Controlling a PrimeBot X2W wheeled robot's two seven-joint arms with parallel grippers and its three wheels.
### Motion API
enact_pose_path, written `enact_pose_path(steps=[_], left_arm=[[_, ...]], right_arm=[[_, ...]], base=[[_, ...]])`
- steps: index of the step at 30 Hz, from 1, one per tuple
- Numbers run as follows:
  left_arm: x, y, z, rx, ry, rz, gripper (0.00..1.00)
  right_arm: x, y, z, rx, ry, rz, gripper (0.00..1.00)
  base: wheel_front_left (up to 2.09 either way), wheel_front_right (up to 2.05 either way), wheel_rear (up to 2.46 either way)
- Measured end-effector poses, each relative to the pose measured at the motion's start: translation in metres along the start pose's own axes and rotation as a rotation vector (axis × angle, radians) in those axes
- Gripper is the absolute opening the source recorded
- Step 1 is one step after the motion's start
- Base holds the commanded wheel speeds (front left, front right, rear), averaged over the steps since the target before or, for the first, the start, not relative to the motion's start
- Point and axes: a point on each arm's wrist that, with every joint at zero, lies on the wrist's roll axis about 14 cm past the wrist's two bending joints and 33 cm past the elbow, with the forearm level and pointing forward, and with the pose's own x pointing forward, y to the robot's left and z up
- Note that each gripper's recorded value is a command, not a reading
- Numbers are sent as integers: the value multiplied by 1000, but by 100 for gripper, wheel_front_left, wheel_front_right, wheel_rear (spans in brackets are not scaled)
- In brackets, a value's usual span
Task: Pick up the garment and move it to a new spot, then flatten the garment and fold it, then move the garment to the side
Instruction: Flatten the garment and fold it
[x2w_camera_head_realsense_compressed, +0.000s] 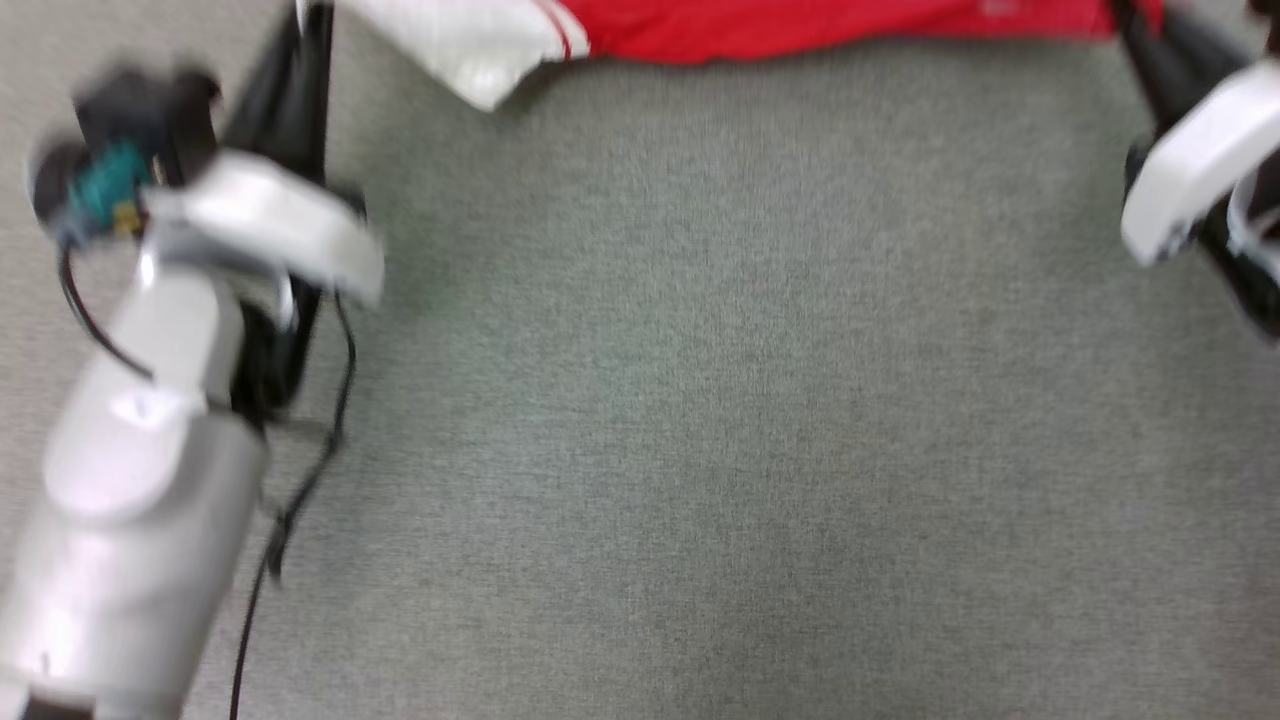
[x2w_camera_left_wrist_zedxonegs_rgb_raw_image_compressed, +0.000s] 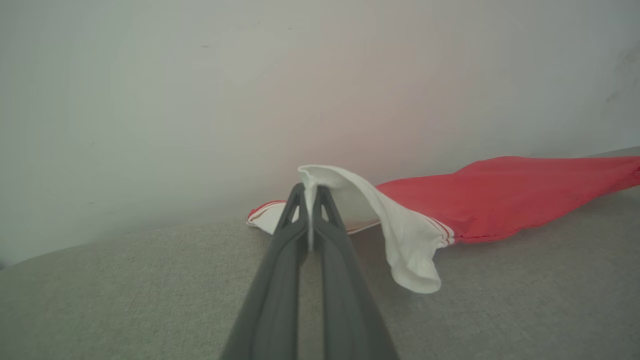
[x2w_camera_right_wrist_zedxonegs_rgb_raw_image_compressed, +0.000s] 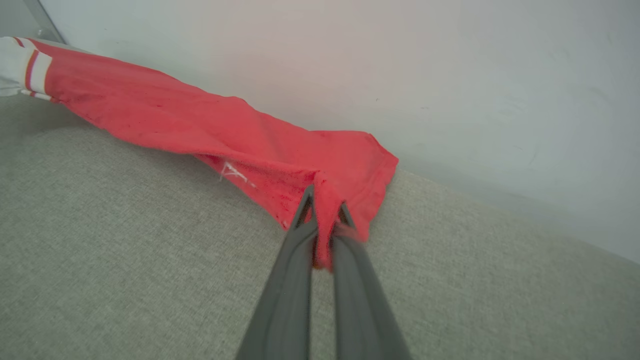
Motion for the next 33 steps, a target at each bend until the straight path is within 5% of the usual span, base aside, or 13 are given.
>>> enact_pose_path(steps=[15, 33], left_arm=[[-167, -4, -33, -46, 310, 54, 0], [-288, -56, -33, -181, 555, -71, 0]], right_arm=[[-99, 27, -22, 87, 85, 28, 0], [-205, 56, -60, 192, 264, 84, 0]], base=[[0, 0, 0], [0, 0, 0]])
